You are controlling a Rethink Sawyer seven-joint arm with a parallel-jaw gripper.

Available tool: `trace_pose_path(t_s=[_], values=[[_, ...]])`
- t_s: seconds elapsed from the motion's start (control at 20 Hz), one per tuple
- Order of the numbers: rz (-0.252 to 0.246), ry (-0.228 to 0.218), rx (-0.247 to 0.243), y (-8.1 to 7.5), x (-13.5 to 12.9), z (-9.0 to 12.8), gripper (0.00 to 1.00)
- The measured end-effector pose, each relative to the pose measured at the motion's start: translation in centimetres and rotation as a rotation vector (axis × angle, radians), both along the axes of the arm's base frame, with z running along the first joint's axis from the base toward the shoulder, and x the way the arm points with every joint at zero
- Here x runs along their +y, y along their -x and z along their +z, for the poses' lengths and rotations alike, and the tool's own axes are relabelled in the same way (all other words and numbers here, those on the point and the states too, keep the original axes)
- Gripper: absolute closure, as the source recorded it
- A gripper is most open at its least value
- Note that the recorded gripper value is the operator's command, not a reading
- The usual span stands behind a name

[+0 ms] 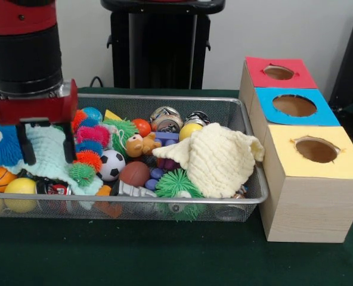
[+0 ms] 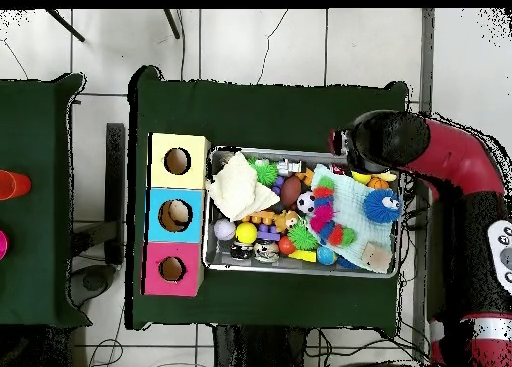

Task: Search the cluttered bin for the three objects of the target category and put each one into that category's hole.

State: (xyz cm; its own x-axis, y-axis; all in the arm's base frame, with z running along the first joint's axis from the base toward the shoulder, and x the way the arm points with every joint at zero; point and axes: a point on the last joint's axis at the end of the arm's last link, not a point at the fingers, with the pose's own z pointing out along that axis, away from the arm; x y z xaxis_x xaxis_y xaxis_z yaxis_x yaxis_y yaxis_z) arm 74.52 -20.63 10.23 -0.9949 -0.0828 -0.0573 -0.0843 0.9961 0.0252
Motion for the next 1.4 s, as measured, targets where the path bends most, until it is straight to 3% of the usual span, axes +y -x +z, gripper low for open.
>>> trace_pose_path(t_s=[0.35, 0.5, 0.95, 1.4], values=[[-0.018, 0.001, 0.048, 4.0, -2.4, 0.4, 0.0], [-0.014, 0.005, 0.059, 4.7, -2.5, 0.3, 0.0], [0.021, -0.004, 0.089, 7.1, -1.2, 0.6, 0.0], [0.03, -0.03, 0.125, 10.9, -0.5, 1.0, 0.0]])
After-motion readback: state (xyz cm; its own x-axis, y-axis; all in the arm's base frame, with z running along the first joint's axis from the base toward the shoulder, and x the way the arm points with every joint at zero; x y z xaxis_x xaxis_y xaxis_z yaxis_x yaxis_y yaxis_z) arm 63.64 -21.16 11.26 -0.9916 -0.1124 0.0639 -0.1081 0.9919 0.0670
